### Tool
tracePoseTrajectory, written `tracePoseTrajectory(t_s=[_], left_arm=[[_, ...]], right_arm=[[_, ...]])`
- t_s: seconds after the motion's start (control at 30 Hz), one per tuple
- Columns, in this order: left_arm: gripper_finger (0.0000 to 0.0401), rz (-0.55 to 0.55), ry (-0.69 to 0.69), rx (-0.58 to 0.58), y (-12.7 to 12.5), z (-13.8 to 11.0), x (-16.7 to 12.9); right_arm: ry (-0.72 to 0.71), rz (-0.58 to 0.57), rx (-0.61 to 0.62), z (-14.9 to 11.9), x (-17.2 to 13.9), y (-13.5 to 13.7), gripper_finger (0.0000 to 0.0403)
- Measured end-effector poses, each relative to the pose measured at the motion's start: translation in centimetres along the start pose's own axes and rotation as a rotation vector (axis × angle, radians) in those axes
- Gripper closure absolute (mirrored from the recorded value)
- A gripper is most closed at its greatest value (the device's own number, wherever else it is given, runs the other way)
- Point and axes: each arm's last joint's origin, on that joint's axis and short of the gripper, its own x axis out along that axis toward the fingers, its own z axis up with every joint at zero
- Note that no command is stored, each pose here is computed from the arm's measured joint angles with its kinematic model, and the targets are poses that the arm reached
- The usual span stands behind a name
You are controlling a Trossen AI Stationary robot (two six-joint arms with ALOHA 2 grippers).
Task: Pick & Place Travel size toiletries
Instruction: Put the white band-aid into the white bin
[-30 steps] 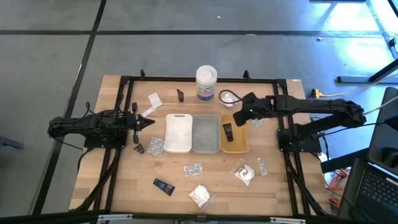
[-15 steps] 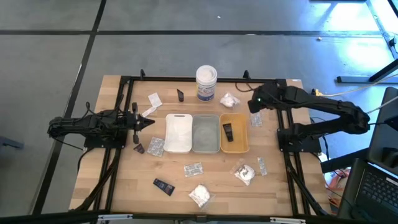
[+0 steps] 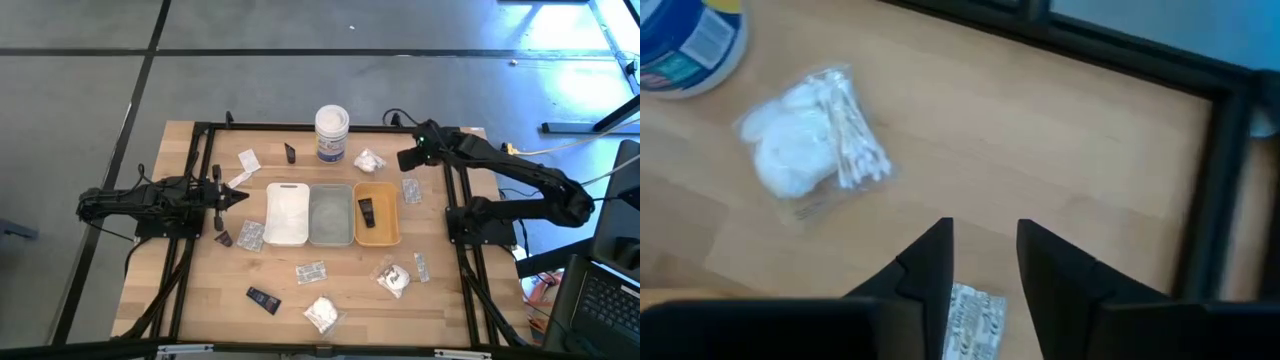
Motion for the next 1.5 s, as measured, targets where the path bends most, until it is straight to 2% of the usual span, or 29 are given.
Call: tracePoseTrajectory(t_s=[0.2, 0.37, 0.5, 0.77, 1.0, 1.2, 1.5], left_arm=[[0.0397, 0.0, 0.0, 0.0, 0.0, 0.0, 0.0], [0.0397, -0.001, 0.0, 0.0, 0.0, 0.0, 0.0], [0.0397, 0.0, 0.0, 0.0, 0.0, 0.0, 0.0], [0.0397, 0.0, 0.0, 0.0, 0.0, 0.0, 0.0], [0.0397, 0.0, 0.0, 0.0, 0.0, 0.0, 0.0], [0.0397, 0.0, 0.0, 0.0, 0.0, 0.0, 0.0], [0.0397, 0.0, 0.0, 0.0, 0.0, 0.0, 0.0]], right_arm=[[0.026, 0.014, 0.0, -0.3, 1.3, -1.3, 0.0291], [0.079, 0.026, 0.006, -1.6, 2.6, -2.2, 0.0273], [0.044, 0.063, 0.02, -2.2, 3.1, -2.9, 0.0256], [0.009, 0.191, 0.047, -3.4, 2.3, -3.5, 0.0228], [0.016, 0.287, 0.072, -4.5, 1.3, -3.4, 0.0221], [0.073, 0.291, 0.203, -5.2, 1.2, -3.0, 0.0237], [0.117, 0.221, 0.204, -6.2, 1.3, -2.0, 0.0256]])
